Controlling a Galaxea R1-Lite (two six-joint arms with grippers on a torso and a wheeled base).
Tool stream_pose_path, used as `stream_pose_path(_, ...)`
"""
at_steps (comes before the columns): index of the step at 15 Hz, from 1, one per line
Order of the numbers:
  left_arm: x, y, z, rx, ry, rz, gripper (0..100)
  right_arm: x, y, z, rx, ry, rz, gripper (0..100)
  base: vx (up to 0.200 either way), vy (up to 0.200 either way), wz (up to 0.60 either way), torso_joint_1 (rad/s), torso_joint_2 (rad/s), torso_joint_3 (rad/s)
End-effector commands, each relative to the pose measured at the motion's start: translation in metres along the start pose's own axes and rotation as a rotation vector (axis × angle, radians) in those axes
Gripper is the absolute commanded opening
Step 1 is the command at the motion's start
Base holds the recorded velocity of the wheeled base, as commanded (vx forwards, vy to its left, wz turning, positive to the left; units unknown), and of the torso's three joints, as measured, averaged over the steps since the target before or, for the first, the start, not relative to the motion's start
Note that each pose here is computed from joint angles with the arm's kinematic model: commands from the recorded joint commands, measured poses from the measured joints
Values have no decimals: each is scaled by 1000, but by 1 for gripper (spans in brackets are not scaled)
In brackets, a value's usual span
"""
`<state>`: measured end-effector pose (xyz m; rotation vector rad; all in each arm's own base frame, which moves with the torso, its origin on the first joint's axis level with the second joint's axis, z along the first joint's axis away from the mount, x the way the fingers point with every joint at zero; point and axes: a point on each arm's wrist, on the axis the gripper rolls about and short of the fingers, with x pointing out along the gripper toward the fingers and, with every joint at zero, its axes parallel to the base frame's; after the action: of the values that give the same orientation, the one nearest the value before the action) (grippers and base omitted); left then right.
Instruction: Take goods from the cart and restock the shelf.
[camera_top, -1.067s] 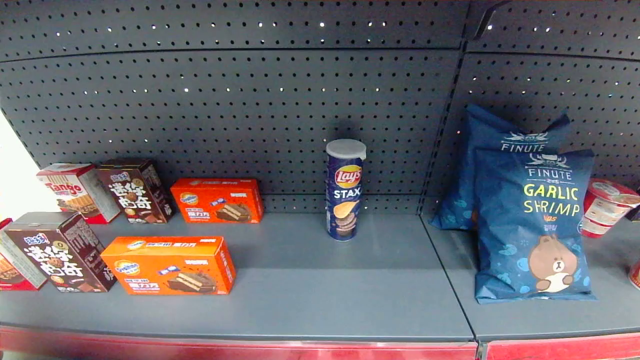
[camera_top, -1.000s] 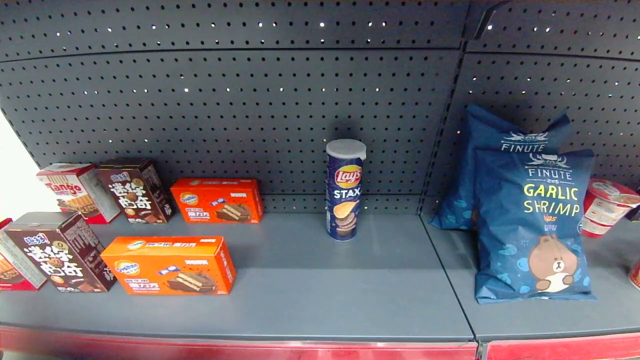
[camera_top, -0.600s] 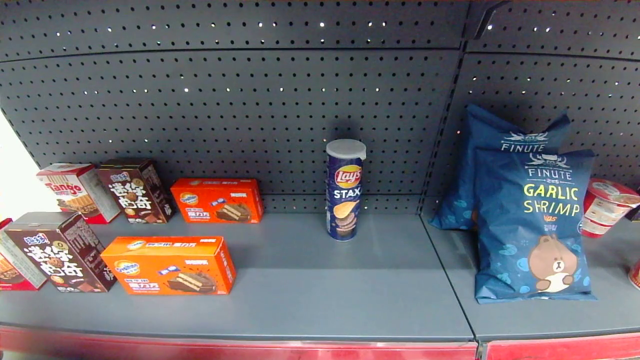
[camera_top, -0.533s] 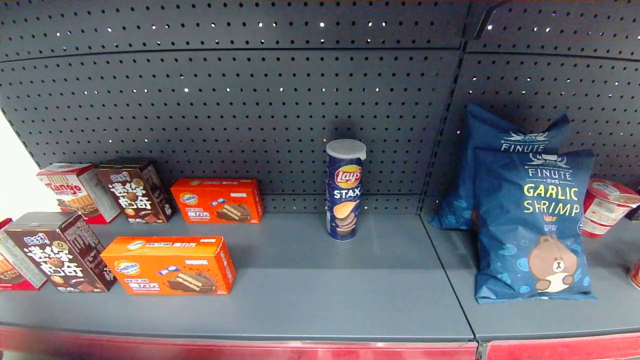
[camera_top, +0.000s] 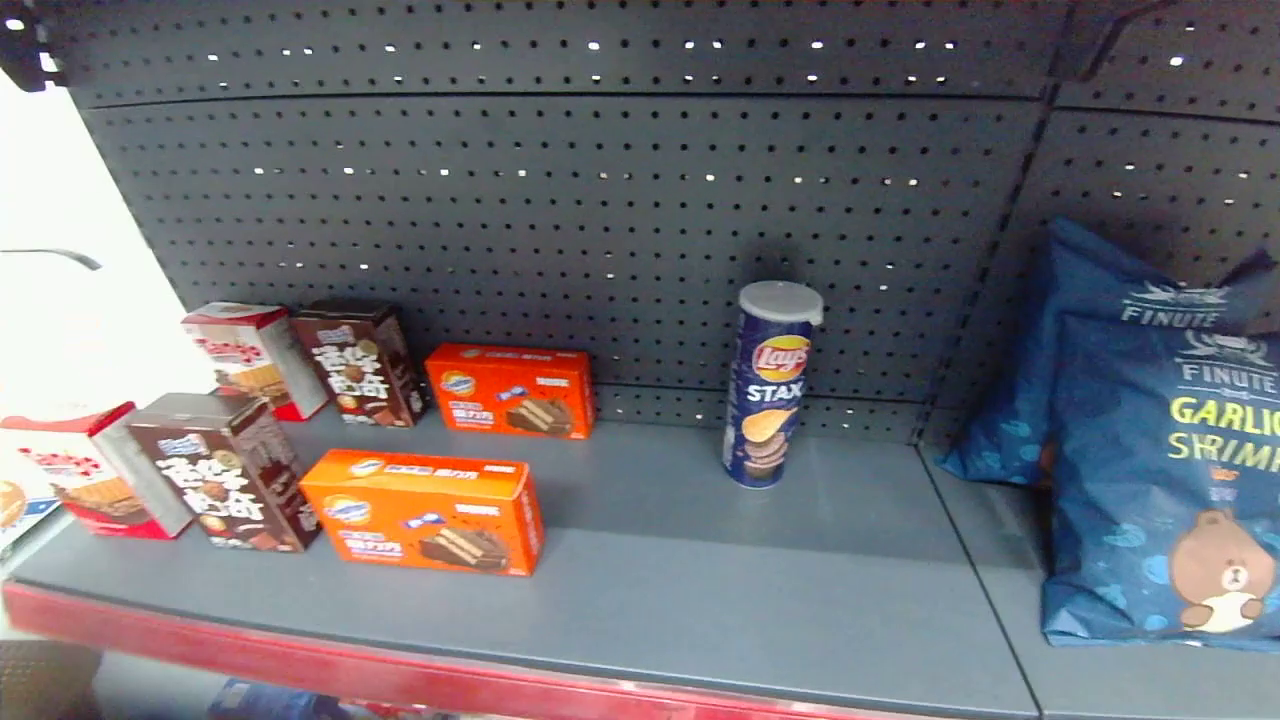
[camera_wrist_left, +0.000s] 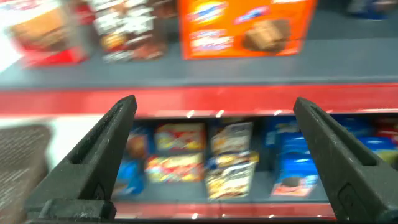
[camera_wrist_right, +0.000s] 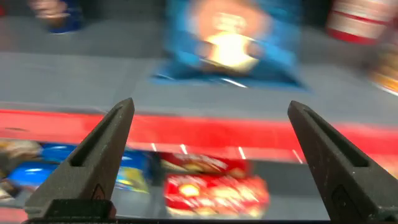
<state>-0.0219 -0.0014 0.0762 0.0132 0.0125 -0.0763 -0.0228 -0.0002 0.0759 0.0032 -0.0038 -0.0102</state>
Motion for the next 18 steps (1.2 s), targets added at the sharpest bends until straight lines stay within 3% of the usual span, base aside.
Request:
stream_pose_path(1,0,0,0,0,1,1,100,0,0,0,0,-1,1,100,0,0,600,7,2,7)
stream_pose_path(13,0,0,0,0,1,1,100,0,0,0,0,-1,1,100,0,0,600,2,3,4)
stream_pose_path(18,0,0,0,3,1,1,100,0,0,0,4,-1,1,100,0,0,0,0,0,0)
